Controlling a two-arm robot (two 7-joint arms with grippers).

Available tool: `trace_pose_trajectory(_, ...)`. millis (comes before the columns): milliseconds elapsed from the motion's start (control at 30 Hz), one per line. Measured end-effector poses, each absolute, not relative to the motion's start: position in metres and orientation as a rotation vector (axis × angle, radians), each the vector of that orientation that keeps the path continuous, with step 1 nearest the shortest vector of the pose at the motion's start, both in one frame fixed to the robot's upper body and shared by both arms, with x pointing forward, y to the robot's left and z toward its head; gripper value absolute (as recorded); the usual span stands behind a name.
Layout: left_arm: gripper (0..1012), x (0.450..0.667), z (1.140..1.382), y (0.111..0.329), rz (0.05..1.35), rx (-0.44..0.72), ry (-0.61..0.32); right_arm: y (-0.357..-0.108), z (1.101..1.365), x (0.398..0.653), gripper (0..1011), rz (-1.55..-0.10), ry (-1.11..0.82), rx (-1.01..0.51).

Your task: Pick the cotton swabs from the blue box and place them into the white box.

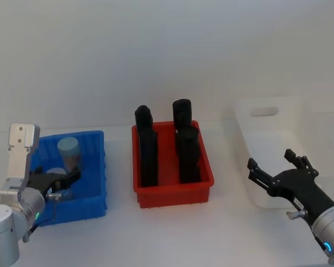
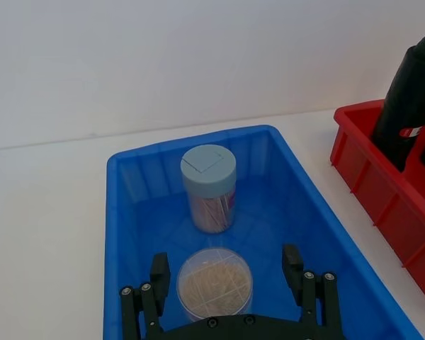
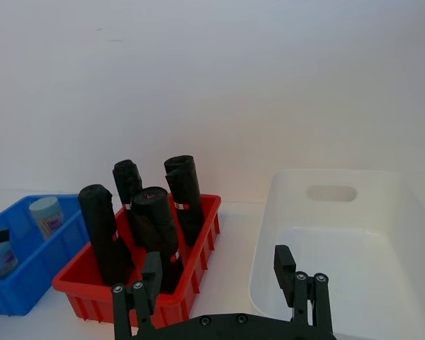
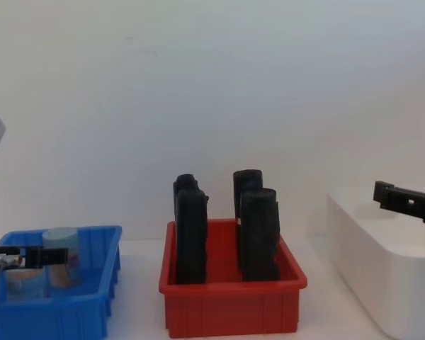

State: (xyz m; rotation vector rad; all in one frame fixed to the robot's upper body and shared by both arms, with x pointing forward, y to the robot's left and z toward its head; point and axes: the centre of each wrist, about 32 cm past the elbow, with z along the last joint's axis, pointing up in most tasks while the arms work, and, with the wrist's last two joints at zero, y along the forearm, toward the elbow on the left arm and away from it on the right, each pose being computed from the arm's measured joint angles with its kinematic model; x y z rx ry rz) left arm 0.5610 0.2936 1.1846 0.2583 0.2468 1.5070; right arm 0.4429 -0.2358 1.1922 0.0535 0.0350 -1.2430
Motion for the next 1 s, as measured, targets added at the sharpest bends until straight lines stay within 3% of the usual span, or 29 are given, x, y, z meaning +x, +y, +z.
trace_pose_trajectory(367,984,0.5679,1.1783,0.2998,1.511,0.247,0.287,-0.2358,1.1922,0.4429,1002,-1.243,0.035,0.053)
trace_pose_trajectory(667,767,0.5708,1.1758,0.3022,1.51,0.237,0.303,-0.2358,1.1922,0.4429,1002,-1.243,0.035,0.054)
trace_pose_trajectory(767,652,0.5713,1.1756,0.3027,1.509,0.233,0.303,-0.2358,1.1922,0.4429,1002,-1.243,0.035,0.053)
trace_pose_trajectory(1000,643,0.571,1.1778,0.3025,1.499,0.218,0.287,-0.2358,1.1922,0.4429,1002,-1.243,0.035,0.054)
